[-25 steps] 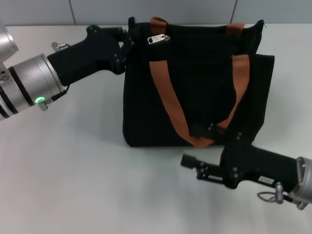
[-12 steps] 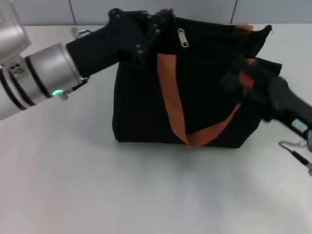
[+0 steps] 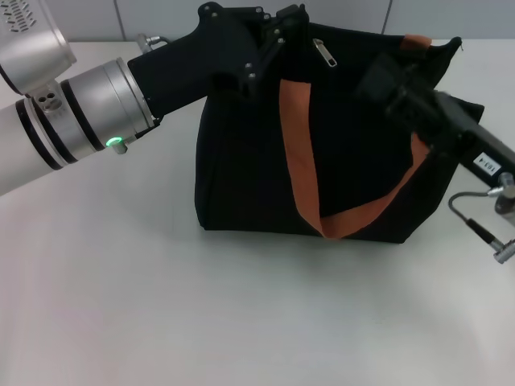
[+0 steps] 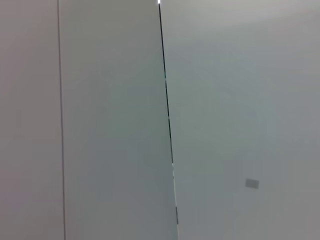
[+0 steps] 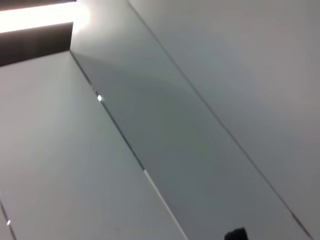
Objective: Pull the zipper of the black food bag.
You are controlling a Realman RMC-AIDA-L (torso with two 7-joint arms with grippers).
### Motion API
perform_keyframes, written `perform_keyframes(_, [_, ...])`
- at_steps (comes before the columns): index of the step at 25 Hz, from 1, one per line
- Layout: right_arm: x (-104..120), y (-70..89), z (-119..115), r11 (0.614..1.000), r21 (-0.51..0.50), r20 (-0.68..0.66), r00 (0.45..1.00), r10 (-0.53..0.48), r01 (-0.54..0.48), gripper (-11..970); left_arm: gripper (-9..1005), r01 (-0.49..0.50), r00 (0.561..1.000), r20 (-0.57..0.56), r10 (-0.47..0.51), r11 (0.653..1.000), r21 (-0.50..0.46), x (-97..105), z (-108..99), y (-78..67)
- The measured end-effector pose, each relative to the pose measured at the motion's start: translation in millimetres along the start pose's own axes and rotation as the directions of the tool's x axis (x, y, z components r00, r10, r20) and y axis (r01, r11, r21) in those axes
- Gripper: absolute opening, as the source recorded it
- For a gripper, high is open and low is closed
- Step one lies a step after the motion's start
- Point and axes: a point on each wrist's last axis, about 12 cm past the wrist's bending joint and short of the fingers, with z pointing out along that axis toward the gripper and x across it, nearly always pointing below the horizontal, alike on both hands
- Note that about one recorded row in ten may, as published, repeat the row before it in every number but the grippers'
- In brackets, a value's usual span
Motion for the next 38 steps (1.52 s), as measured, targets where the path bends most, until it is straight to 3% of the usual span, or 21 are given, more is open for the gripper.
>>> perform_keyframes(12, [-2, -1.0, 7, 1.000, 0.001, 0.032, 0.999, 0.021, -0.021, 686, 47, 0.020, 0.999, 0.046, -0.020, 1.000, -0.002, -4, 0, -2.1])
perform_keyframes(18, [0, -2.8, 14, 1.000, 0.009, 0.024, 0.999, 0.029, -0.029, 462, 51, 0.020, 0.999, 0.038, -0.021, 1.000, 0.021, -3, 5, -5.3])
perform_keyframes(28, [2, -5.6, 33, 0.999, -0.004, -0.007, 0.999, 0.039, -0.039, 450, 58, 0.026, 0.999, 0.038, -0.027, 0.999, 0.025, -2, 6, -7.0])
perform_keyframes(38, [4, -8.0, 35, 0.999, 0.017, -0.017, 0.999, 0.046, -0.045, 428, 64, 0.029, 0.999, 0.045, -0.030, 0.999, 0.021, -3, 7, -6.4])
